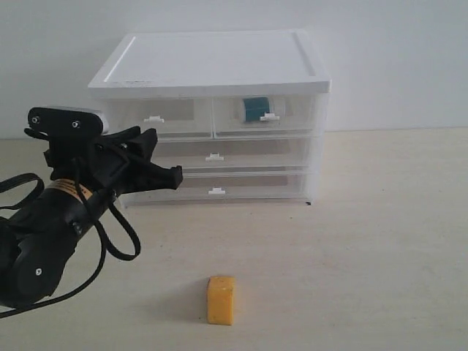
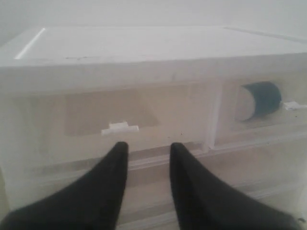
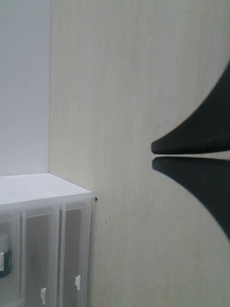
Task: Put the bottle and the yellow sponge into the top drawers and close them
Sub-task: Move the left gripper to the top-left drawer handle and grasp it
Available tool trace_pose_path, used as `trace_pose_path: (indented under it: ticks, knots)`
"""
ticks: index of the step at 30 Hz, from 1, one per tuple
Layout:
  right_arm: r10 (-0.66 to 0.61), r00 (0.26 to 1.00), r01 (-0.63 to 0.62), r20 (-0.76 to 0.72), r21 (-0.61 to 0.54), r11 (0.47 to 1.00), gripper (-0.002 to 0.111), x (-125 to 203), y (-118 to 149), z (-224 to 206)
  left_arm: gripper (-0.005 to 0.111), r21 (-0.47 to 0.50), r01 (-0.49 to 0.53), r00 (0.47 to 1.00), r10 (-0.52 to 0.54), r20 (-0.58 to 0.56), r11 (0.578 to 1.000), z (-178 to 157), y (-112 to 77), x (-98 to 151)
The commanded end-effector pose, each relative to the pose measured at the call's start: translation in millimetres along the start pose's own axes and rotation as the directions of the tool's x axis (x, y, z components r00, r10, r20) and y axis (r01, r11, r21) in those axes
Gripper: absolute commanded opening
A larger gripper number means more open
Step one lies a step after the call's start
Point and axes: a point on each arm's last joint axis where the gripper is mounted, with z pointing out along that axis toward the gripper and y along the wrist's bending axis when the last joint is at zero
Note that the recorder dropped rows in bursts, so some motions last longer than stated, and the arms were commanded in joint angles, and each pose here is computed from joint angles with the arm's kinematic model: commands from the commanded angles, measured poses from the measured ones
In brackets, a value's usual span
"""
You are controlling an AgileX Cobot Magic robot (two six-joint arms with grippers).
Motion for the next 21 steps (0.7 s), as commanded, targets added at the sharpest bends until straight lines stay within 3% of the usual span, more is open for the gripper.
trace_pose_path:
  ticks: [1,4,10,16,21]
  knots:
    - [-0.013,1.000,0.013,0.008,0.003,1.000,0.000,-0.4,-0.2,-0.4,0.055,0.004,0.001,0.999,-0.001,0.044,1.000,2.6,-1.9,-4.4]
    - [-0.013,1.000,0.013,0.008,0.003,1.000,0.000,-0.4,-0.2,-0.4,0.062,-0.006,0.012,0.999,-0.012,0.049,1.000,3.5,-1.2,-5.0]
    - [-0.013,1.000,0.013,0.008,0.003,1.000,0.000,-0.4,-0.2,-0.4,0.061,-0.016,-0.001,0.999,0.002,0.037,1.000,15.7,-3.8,-0.8]
    - [-0.011,1.000,0.011,0.008,0.002,1.000,0.000,-0.4,-0.1,-0.4,0.061,-0.120,-0.022,1.000,0.024,0.011,0.992,29.7,1.7,9.2]
    - [-0.011,1.000,0.011,0.008,0.002,1.000,0.000,-0.4,-0.1,-0.4,0.061,-0.141,-0.019,0.999,0.023,0.023,0.990,38.0,1.2,17.3]
